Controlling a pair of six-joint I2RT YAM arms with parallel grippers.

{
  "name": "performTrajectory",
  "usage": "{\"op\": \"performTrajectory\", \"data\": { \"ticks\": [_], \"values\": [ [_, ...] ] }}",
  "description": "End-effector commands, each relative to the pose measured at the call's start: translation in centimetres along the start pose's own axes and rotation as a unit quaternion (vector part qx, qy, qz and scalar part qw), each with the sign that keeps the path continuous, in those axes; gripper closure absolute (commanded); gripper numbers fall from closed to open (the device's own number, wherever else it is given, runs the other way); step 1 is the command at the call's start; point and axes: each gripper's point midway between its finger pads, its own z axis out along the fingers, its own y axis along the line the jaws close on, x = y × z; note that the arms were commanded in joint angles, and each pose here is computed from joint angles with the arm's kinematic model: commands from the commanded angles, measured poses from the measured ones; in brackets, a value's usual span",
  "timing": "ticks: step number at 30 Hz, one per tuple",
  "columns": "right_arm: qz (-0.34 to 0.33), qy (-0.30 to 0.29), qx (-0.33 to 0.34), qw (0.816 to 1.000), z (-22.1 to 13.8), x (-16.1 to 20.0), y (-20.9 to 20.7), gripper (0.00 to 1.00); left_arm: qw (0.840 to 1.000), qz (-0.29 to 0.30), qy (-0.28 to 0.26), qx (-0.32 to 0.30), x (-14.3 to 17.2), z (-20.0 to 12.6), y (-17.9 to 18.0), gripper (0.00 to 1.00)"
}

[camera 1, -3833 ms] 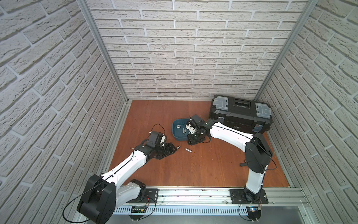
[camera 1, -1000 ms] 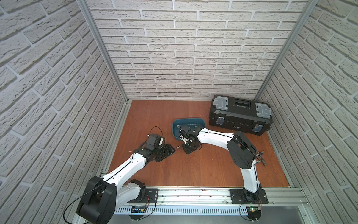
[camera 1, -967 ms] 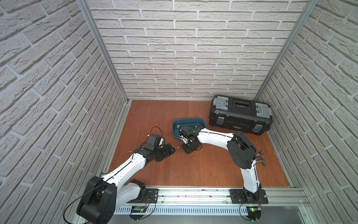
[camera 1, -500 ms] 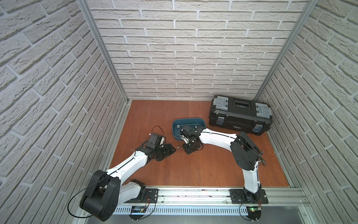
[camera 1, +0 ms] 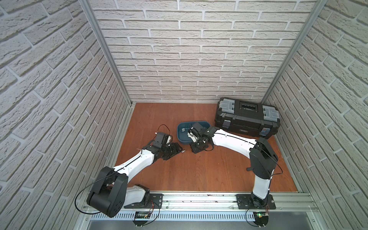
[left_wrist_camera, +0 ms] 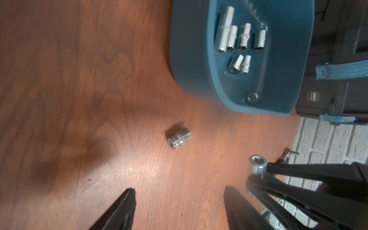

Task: Put the socket on the desktop into the storage box
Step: Place the socket head in the storage box.

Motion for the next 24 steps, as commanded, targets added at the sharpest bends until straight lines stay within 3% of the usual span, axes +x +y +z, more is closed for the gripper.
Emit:
{"op": "performTrajectory", "data": {
  "ticks": [1,15,24],
  "values": [
    [0.009,-0.03,-0.018,0.999,-2.3,-1.1,0.2,0.84,0.999,0.018,-0.022,0.023,-1.8,-0.2,-1.9,0.26],
    [0.033,-0.063,-0.036,0.997,-4.3,-6.5,-1.1,0.83,0.999,0.029,-0.034,0.021,-4.1,0.3,-3.6,0.26],
    [0.058,-0.054,-0.036,0.996,-2.2,-9.6,-2.3,0.83,0.999,0.032,-0.04,0.016,-5.4,0.6,-4.3,0.25]
  ]
}}
